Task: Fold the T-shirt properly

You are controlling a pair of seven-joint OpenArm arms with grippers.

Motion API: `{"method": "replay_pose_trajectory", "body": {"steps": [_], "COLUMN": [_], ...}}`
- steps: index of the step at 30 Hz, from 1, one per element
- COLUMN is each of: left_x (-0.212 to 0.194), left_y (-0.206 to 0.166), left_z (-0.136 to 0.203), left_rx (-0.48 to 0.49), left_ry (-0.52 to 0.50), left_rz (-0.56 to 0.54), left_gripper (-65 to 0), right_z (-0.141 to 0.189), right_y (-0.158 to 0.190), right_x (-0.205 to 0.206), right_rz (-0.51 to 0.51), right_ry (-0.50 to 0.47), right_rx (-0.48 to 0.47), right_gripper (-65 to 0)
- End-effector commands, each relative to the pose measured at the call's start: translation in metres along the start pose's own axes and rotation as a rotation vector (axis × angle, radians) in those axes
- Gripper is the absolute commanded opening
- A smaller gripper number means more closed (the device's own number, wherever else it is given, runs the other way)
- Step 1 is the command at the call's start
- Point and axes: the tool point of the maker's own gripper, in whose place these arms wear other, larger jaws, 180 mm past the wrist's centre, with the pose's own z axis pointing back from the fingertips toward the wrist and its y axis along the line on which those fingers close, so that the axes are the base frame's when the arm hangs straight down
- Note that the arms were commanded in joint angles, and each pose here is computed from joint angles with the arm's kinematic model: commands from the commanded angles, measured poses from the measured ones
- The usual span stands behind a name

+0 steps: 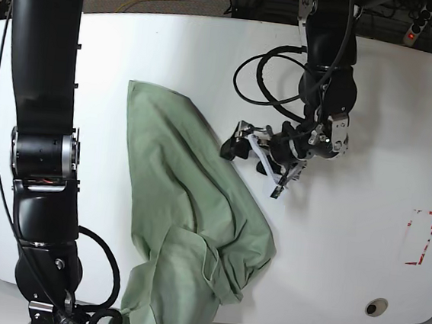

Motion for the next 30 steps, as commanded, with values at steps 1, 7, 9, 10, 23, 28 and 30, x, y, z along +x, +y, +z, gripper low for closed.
{"method": "replay_pose_trajectory", "body": {"steps": [1, 7, 9, 10, 23, 28, 30], "left_x": [0.014, 0.015, 0.01, 0.007, -0.003, -0.019, -0.018], "left_y": [-0.011, -0.036, -0.044, -0.051, -0.037, -0.04, -0.048], "left_z": [-0.008, -0.035, -0.04, -0.044, -0.055, -0.072, -0.076], "left_rx": [-0.037, -0.078, -0.096, -0.112, -0.024, -0.014, -0.025], "left_ry": [-0.043, -0.032, -0.022, -0.009, 0.044, 0.118, 0.102], "left_rz": [0.028, 0.118, 0.126, 0.119, 0.196, 0.178, 0.146], "left_gripper": [-6.7, -6.7, -6.7, -6.7, -35.8, -40.0, -40.4], "right_z": [0.008, 0.008, 0.008, 0.008, 0.012, 0.014, 0.014], "right_y": [-0.009, -0.008, -0.008, -0.008, -0.015, -0.018, -0.018], "right_x": [0.045, 0.042, 0.042, 0.042, 0.038, 0.037, 0.037], "right_rz": [0.029, 0.029, 0.029, 0.029, 0.027, 0.027, 0.027], "right_ry": [-0.101, -0.096, -0.096, -0.096, -0.087, -0.085, -0.085], "right_rx": [-0.015, -0.014, -0.014, -0.014, -0.027, -0.033, -0.033], "right_gripper": [-65.0, -65.0, -65.0, -65.0, -65.0, -65.0, -65.0]}}
